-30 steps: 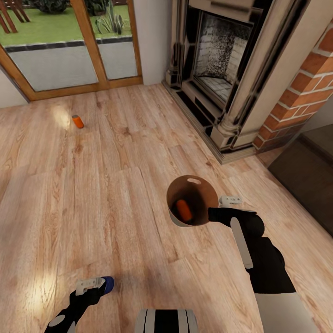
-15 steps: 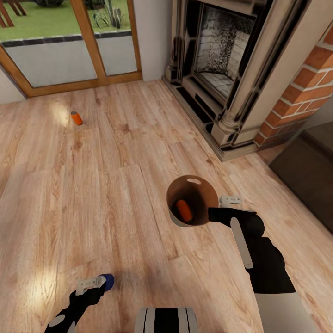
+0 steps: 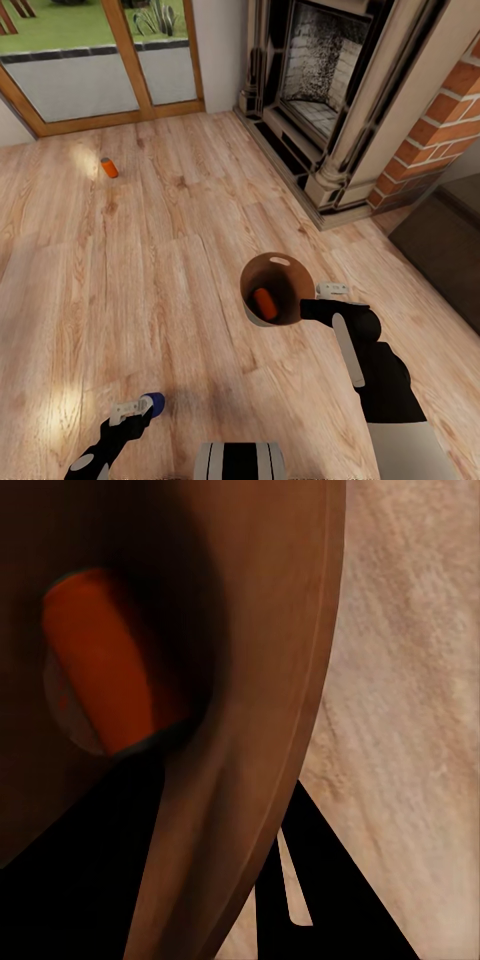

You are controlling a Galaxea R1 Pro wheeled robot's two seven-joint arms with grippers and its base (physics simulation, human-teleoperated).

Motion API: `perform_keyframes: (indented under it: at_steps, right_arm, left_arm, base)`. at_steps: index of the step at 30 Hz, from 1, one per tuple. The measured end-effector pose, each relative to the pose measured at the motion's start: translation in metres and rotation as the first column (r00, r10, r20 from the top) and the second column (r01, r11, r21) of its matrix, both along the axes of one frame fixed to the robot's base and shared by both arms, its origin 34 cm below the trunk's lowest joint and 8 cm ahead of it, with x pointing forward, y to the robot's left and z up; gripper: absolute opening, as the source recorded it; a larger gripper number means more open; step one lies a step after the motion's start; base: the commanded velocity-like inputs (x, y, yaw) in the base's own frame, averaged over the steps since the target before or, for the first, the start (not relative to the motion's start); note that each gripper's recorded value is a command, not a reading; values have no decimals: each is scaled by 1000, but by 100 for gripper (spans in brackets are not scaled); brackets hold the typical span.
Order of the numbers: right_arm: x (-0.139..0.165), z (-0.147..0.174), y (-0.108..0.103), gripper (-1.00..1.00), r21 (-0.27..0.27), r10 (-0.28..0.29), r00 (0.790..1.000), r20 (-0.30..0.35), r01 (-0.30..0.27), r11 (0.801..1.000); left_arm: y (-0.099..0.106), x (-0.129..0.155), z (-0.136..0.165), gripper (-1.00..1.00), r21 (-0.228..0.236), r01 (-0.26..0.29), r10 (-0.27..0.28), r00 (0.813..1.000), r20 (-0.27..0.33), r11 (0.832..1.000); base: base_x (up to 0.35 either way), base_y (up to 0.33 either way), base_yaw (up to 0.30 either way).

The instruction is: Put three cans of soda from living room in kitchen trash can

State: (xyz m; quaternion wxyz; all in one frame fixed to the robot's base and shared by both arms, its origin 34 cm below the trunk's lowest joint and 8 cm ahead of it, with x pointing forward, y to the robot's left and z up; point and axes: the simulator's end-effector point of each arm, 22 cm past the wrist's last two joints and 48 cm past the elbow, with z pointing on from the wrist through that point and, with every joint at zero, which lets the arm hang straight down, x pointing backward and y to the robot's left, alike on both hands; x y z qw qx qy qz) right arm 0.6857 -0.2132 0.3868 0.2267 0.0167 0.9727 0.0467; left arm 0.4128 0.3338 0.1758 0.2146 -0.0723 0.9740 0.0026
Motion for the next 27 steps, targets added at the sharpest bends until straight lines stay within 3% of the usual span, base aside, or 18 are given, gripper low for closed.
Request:
perform_keyframes:
  at_steps: [8, 27]
  right_arm:
    - [-1, -3, 0, -100, -2, 1, 1000, -4, -1, 1000]
    - [-3, -11, 0, -100, -3, 1, 1000, -4, -1, 1000]
  left_arm:
    - [0, -2, -1, 100, 0, 1, -1, 1000, -4, 1000]
    - [0, -4, -10, 100, 0, 1, -1, 1000, -4, 1000]
  base:
    - [122, 0, 0]
    - [5, 0, 0]
